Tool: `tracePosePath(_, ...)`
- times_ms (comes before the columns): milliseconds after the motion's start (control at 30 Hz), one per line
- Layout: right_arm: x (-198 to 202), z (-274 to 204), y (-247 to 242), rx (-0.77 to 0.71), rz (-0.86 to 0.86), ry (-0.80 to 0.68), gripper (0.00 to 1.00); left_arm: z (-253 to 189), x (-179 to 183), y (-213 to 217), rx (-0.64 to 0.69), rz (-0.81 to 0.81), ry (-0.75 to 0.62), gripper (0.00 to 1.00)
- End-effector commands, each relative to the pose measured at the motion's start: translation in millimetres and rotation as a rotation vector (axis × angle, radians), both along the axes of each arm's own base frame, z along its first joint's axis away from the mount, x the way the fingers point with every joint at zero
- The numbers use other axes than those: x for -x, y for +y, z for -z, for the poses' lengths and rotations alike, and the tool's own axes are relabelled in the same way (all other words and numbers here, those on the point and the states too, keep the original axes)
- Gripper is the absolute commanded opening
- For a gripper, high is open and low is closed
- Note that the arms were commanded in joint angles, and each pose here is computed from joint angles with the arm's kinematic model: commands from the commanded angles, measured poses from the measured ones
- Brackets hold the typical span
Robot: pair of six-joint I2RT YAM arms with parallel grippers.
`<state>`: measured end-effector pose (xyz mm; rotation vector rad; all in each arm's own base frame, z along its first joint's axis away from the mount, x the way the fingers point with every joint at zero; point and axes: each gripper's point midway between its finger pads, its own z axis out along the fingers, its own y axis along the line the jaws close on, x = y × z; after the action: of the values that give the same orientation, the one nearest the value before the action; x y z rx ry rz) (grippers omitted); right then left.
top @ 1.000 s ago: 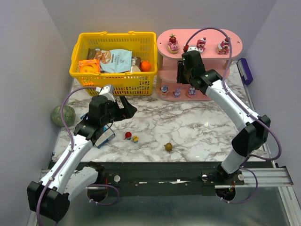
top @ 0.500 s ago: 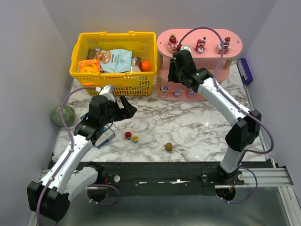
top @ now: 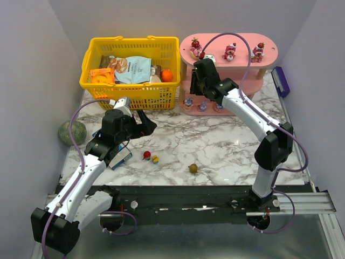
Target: Place and organize the plastic toys onto the shelf
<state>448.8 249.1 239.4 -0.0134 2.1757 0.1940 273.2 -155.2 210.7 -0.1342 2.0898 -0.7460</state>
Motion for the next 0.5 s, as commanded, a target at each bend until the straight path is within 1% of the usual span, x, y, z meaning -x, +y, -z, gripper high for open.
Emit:
tracePosePath(0, -8.8, -0.2, 1.0, 0.006, 0.045, -0.029, 0.16, -2.6, -1.8, 5.4, -0.019, -0.016, -0.024, 0.99)
tracePosePath(167, -8.4, 5.9, -2.8, 0.021, 0.067, -0.038, 0.20, -2.1, -2.2, 5.8, -0.020, -0.018, -0.023, 0.99)
tracePosePath(400, -7.5, 12.6, -5.3, 0.029, 0.092, -0.059, 0.28, -3.5, -2.3, 5.9, -0.022, -0.017, -0.026, 0.99)
tracePosePath(467, -8.1, 12.1, -7.2, 0.032, 0.106, -0.069, 0.29, -3.4, -2.4, 5.9, -0.023, -0.017, -0.025, 0.99)
